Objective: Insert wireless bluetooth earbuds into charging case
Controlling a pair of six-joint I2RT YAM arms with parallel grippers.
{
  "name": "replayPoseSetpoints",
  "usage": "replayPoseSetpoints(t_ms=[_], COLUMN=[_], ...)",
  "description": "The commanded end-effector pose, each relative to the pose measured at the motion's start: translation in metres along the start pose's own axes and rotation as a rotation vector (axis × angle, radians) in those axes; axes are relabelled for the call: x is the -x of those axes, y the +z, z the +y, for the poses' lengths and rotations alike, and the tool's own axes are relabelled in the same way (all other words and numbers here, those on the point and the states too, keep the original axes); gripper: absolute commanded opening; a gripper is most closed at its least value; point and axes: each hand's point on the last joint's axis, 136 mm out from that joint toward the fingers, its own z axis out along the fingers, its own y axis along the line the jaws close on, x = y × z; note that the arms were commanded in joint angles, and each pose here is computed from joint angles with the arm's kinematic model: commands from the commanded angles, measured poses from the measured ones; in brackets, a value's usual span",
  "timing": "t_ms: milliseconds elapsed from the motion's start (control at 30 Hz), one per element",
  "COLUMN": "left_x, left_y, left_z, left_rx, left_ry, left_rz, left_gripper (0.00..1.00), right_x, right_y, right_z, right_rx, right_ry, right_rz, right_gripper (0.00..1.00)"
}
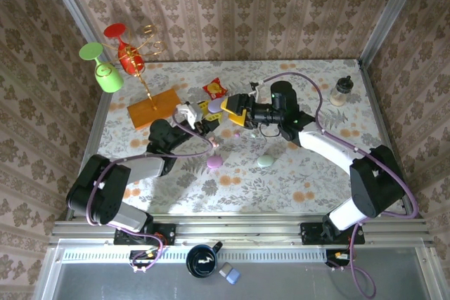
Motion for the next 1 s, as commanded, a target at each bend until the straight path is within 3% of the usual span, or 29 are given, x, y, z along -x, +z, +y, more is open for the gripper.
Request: replayPoseSetpoints(t_ms=[0,267,567,833,967], left_x=[0.013,0.013,0.016,0.016,0.015], left_y=[0.011,0.002,-0.01,-0.013,-0.014], left_z=[-0.003,-0.014,-0.024,-0.027,-0.026], left_rx=[-0.008,-0.012,-0.028,-0.034,-0.027], left_ry=[-0.008,-0.019,-0.041,-0.038,-0.031], left_rz=[-0.043,-0.04,-0.045,-0.045,-0.04], left_gripper=[0.23,0.23,0.23,0.24,0.31], right_x=[-0.008,-0.006,-0.005,-0.005,-0.003], right_y=[0.008,0.005,0.005,0.01,0.01], right_z=[0.027,0.02,0.018,0.017,0.015], right_rx=[0.129,0.111,0.117,0.137,0.13], right_ry=[0.022,0.025,0.015,0.019,0.013], right_rz=[0.046,0.009,-0.006,0.012,0.004], right_gripper=[0.79,0.61,0.49,0.24,0.2])
